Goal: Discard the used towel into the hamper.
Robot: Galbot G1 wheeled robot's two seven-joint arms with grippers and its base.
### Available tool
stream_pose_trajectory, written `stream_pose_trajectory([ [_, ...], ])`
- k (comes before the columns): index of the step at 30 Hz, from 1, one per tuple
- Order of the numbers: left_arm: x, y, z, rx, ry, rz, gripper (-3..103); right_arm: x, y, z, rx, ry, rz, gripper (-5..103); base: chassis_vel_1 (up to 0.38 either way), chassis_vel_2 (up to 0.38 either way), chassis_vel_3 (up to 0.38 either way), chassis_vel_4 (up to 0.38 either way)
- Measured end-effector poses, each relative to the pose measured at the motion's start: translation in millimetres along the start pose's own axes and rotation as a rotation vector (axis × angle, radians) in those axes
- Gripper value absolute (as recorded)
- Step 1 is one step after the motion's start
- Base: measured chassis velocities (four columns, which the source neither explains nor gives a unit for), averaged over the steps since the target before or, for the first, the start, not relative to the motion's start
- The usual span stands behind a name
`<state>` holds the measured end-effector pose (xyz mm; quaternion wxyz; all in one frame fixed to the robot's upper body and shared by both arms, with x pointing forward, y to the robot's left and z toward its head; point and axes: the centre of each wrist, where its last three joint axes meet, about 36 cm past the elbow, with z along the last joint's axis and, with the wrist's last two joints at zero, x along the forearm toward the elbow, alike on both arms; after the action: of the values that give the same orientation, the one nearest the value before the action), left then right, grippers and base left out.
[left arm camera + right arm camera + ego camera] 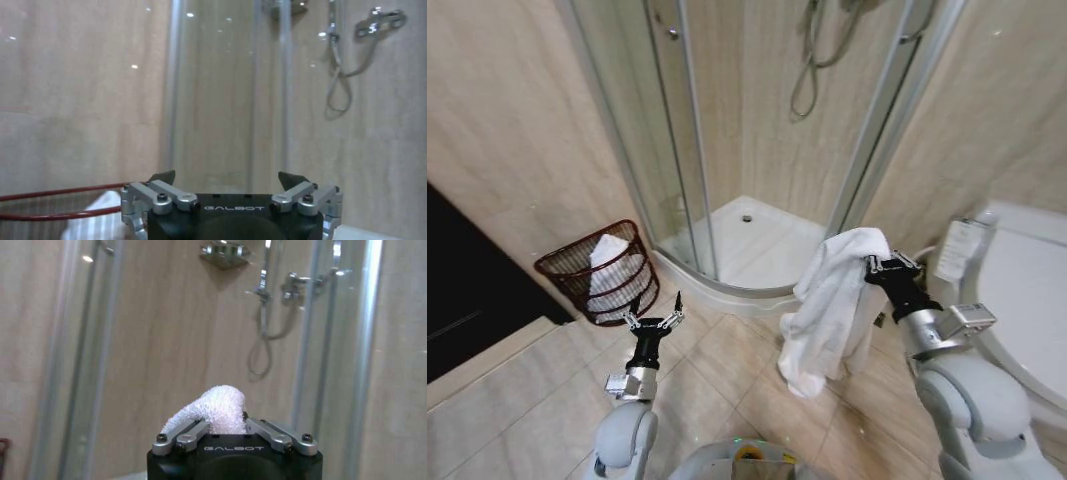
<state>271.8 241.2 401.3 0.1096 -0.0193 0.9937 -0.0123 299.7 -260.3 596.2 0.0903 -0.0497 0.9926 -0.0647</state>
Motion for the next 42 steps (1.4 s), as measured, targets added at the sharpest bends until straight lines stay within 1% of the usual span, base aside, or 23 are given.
stream_pose_trajectory([
  [17,1.1,2.9,4.4,-0.007,0.000,0.004,100,2.3,4.7,3.4,-0.002,0.017,-0.009,8,0.147,0.151,0.063,0.048],
  [30,3.7,4.7,6.6,-0.010,-0.027,-0.005,100,1.7,3.9,3.1,-0.002,0.013,-0.003,8,0.170,0.180,0.054,0.063],
  [36,3.3,2.8,8.0,-0.003,-0.051,-0.020,100,0.8,5.6,2.7,-0.007,0.007,-0.015,8,0.080,0.079,-0.047,-0.052],
  [42,3.7,1.3,8.1,0.001,-0.050,-0.033,100,-0.6,7.2,3.5,-0.005,0.001,-0.041,8,0.076,0.093,-0.085,-0.100],
])
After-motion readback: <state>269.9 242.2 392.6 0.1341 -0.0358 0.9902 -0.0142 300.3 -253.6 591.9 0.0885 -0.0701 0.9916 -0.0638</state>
